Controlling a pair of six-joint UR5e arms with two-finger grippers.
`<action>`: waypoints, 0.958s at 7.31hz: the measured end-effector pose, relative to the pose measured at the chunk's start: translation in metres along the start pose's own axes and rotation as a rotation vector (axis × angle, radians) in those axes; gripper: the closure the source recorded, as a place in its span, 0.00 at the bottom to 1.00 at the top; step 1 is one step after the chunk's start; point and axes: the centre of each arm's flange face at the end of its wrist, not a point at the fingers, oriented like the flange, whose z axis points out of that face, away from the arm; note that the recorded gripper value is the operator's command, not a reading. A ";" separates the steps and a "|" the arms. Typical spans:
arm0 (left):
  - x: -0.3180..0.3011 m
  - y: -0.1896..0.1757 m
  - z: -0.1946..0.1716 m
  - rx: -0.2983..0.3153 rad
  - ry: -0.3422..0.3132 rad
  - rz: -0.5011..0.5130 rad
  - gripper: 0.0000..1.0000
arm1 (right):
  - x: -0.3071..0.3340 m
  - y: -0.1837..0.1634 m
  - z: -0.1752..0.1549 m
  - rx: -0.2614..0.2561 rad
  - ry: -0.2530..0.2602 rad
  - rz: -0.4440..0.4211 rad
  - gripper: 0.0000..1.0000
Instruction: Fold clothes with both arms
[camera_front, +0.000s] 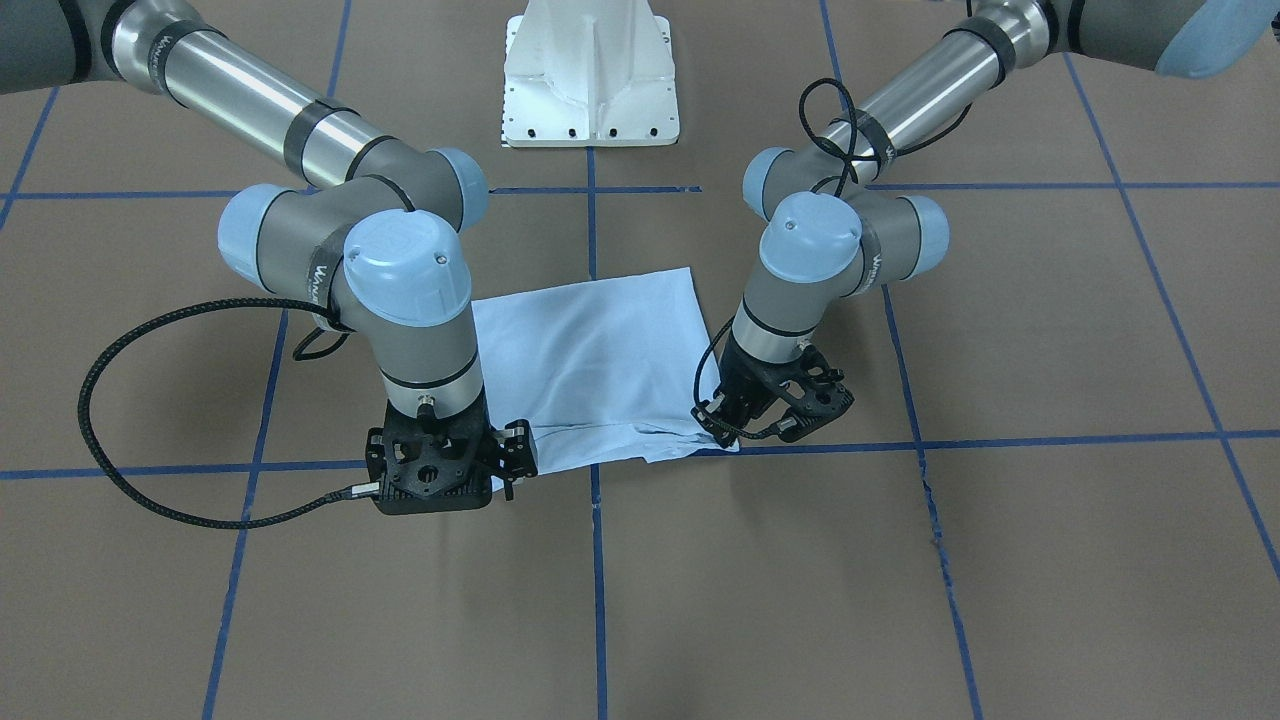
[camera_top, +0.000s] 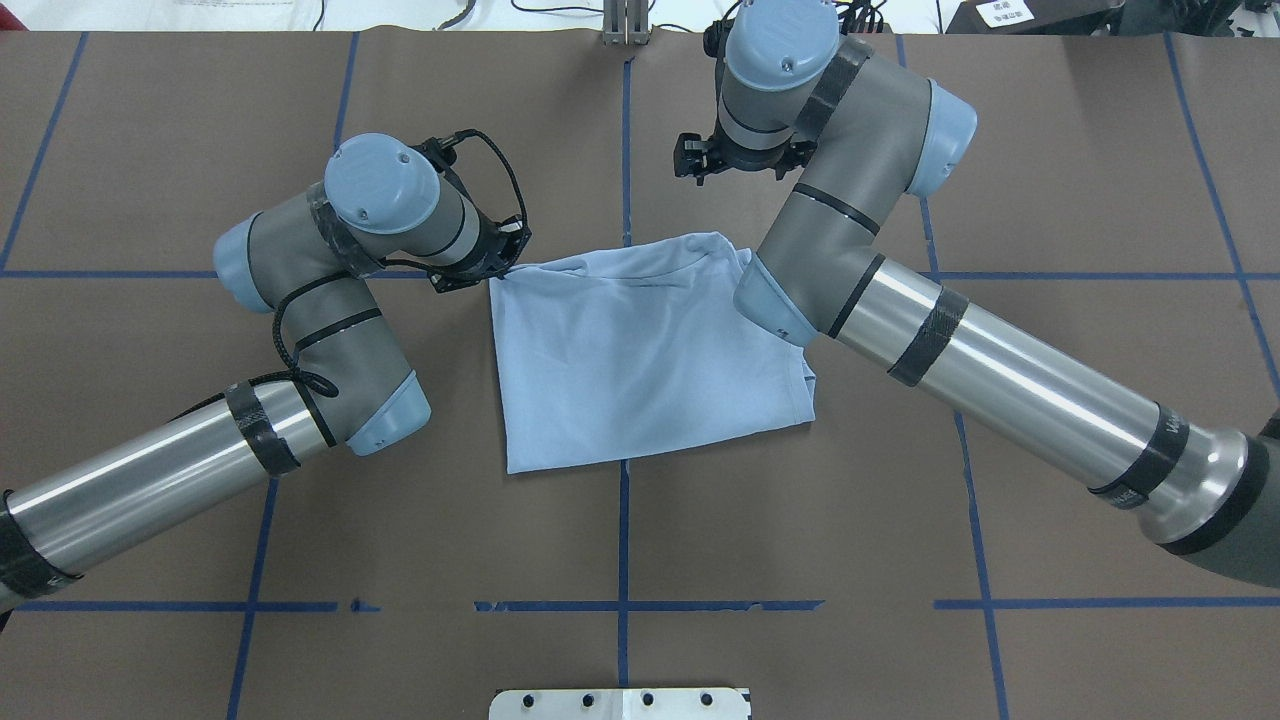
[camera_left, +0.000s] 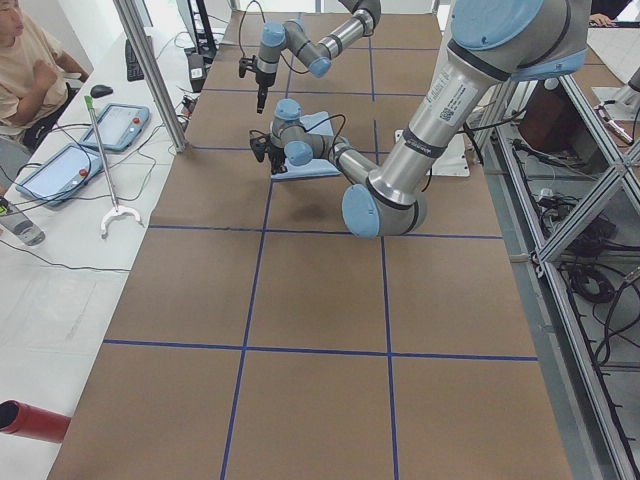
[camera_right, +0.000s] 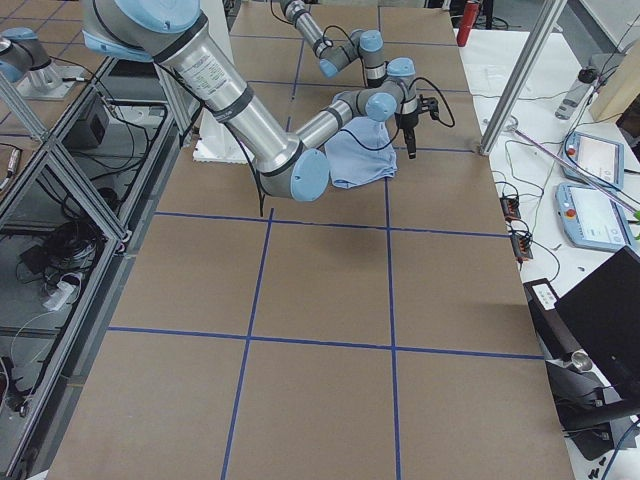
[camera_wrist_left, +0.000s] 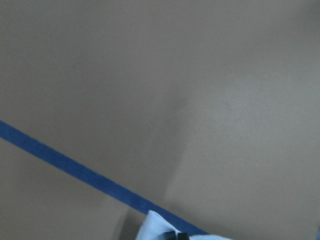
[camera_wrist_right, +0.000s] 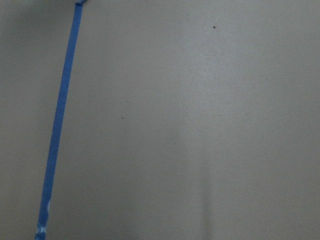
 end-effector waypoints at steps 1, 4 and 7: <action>-0.005 -0.007 0.007 0.024 -0.015 0.010 1.00 | 0.000 0.000 0.000 0.000 0.000 0.000 0.00; -0.006 -0.019 0.007 0.048 -0.014 0.035 0.00 | 0.001 0.001 0.001 -0.002 0.001 -0.001 0.00; -0.008 -0.045 -0.025 0.007 0.028 0.193 0.00 | 0.017 -0.010 -0.003 -0.030 -0.012 0.007 0.00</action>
